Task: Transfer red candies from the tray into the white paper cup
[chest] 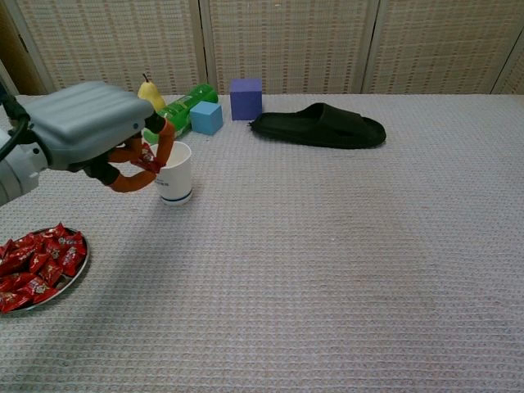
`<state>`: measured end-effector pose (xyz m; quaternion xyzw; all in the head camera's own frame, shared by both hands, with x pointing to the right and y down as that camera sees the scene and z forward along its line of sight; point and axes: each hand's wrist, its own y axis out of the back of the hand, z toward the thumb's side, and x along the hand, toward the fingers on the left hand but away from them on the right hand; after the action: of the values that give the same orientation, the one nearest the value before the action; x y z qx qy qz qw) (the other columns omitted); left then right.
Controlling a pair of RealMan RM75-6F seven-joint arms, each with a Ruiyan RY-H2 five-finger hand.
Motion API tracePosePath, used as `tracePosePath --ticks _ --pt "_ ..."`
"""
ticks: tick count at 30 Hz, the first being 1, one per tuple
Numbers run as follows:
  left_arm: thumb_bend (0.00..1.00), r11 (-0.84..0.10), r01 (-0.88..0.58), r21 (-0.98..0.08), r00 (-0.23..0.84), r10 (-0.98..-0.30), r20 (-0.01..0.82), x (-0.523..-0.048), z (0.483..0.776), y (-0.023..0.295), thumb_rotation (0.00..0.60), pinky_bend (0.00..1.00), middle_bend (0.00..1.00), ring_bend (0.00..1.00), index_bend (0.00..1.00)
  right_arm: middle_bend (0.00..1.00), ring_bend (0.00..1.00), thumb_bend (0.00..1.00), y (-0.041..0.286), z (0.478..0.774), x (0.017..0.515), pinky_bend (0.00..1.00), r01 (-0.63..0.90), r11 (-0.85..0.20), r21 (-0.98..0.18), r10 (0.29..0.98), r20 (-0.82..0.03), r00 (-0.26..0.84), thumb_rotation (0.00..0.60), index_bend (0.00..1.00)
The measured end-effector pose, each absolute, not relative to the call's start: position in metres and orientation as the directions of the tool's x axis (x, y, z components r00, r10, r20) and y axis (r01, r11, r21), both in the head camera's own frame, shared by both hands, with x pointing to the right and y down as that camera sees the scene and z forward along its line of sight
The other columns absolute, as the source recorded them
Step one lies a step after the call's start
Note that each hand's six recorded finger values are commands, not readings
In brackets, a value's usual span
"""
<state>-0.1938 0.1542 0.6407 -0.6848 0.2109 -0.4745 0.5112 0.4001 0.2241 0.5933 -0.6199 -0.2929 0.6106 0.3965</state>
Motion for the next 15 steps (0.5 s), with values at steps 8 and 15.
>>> tracePosePath --ticks 8,15 --pt "0.41 -0.392 0.183 -0.901 0.483 -0.763 0.430 -0.168 0.648 0.127 0.600 1.00 1.00 1.00 0.54 0.00 0.00 0.00 0.223 0.595 0.403 0.00 -0.118 -0.524 -0.844 0.844 -0.533 0.066 0.600 0.00" --pt "0.41 -0.405 0.166 -0.899 0.491 -0.756 0.432 -0.166 0.657 0.113 0.600 1.00 1.00 1.00 0.54 0.00 0.00 0.00 0.224 0.595 0.404 0.00 -0.122 -0.522 -0.844 0.846 -0.530 0.055 0.600 0.00"
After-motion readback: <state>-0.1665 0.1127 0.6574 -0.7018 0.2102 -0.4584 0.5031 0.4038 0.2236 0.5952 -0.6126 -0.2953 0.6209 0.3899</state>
